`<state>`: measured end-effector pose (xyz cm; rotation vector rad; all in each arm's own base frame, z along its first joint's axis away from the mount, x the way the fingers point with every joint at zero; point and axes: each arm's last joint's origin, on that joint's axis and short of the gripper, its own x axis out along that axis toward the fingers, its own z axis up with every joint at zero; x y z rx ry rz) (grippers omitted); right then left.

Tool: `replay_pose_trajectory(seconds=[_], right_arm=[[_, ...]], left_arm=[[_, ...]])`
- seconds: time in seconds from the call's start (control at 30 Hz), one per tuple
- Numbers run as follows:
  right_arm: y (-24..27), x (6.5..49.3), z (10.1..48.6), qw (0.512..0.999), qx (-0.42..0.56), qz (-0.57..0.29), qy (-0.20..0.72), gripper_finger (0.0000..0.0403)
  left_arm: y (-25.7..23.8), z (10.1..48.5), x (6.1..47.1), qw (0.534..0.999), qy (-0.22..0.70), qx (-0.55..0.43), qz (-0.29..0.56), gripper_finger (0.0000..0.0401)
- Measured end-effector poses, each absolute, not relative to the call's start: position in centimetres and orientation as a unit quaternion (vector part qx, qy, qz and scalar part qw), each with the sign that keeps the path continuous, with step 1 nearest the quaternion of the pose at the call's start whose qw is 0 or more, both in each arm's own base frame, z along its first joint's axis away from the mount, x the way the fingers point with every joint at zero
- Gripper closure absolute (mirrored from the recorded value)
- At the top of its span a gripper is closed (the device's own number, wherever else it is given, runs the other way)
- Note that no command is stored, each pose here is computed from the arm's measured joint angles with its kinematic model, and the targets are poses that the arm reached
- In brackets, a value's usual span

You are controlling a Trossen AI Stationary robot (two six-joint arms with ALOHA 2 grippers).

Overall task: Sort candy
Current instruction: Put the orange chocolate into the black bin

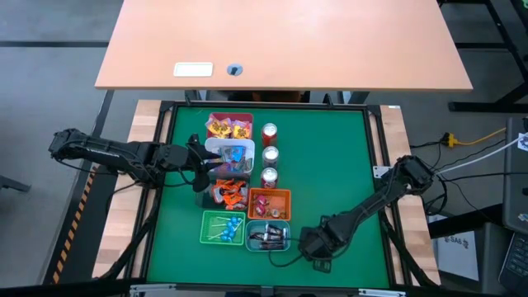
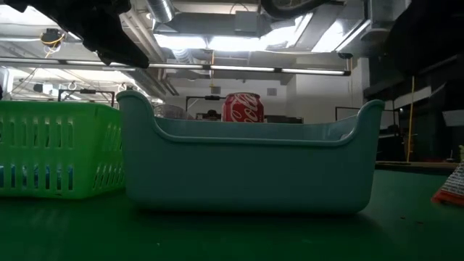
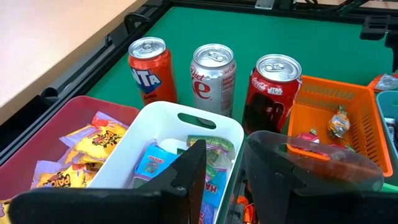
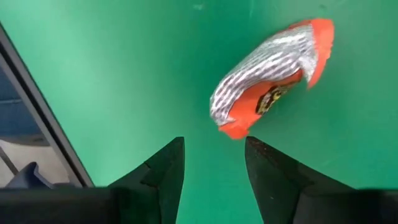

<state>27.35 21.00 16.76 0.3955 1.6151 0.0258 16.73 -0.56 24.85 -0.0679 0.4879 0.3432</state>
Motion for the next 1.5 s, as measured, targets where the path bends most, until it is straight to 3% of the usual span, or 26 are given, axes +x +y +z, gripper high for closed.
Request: replay_pose_trajectory(seconds=[0.43, 0.8, 1.2, 1.33, 1.5], right_arm=[[20.9, 27.4, 16.7, 0.672, 0.206, -0.033, 0.711, 0.0235], [20.9, 28.1, 16.8, 0.73, 0.183, -0.063, 0.656, 0.0235], [21.1, 28.4, 14.7, 0.709, 0.18, -0.084, 0.677, 0.0236], [21.1, 28.4, 14.5, 0.706, 0.18, -0.087, 0.679, 0.0261], [21.0, 28.3, 14.6, 0.706, 0.176, -0.09, 0.68, 0.0325]], left_arm=[[-0.6, 24.9, 16.7, 0.955, 0.24, -0.033, 0.169, 0.03], [-0.6, 24.9, 16.7, 0.955, 0.24, -0.033, 0.169, 0.03], [-0.6, 24.8, 16.7, 0.955, 0.24, -0.033, 0.169, 0.03], [-0.6, 24.9, 16.8, 0.956, 0.238, -0.034, 0.169, 0.03], [-0.6, 25.0, 16.8, 0.958, 0.23, -0.036, 0.168, 0.03]])
